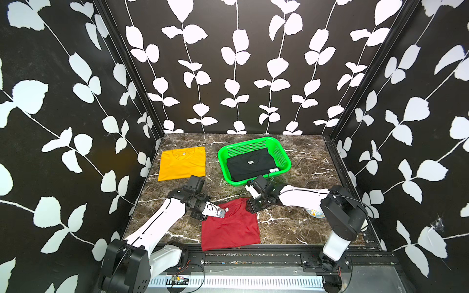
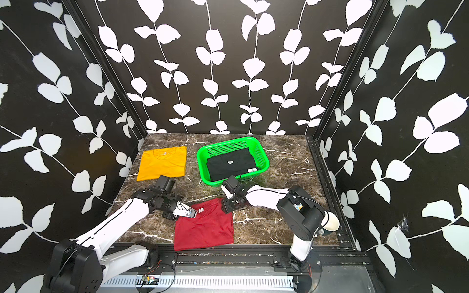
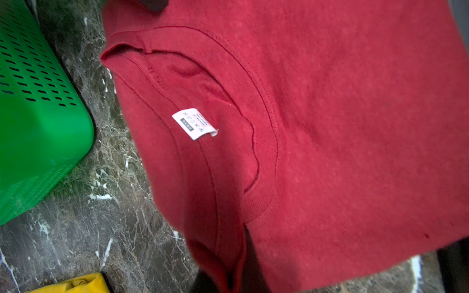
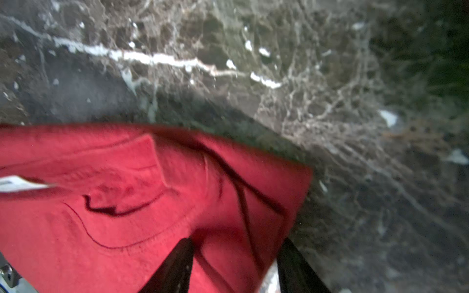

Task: Put the folded t-shirts into the basket
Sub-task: Pick up the T-shirt from the center of the board.

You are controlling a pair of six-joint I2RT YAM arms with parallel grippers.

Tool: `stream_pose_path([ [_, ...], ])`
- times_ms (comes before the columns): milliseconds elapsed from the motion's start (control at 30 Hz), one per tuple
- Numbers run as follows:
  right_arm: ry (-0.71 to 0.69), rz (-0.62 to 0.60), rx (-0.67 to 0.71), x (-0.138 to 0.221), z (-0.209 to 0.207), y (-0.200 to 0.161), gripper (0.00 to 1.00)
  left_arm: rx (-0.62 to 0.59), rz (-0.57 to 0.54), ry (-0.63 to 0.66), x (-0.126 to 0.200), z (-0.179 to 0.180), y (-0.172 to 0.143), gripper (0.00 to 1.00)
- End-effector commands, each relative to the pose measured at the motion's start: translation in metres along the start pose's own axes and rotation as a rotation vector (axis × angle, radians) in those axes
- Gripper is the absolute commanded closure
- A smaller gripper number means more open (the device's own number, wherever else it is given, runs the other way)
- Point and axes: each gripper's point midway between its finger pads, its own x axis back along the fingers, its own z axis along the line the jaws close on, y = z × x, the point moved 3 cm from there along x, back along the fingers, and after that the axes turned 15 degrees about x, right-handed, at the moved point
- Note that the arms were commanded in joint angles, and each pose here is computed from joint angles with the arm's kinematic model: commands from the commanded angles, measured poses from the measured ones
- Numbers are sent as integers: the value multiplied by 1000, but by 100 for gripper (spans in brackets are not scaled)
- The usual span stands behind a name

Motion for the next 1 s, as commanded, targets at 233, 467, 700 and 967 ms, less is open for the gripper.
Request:
stream_pose_path([
  [233,14,-69,-85,-9,-15,8,85,-13,-58,-12,-4,-3,8,100],
  [467,89,-284,52,36,7,24,100,68,-113,-6,8,6,22,100],
  [700,7,-437,195,99,22,17,100,249,-216,-11,41,22,52,100],
  [967,-275,-569,248,181,5,18,100,372,-274,-17,74,49,96,100],
])
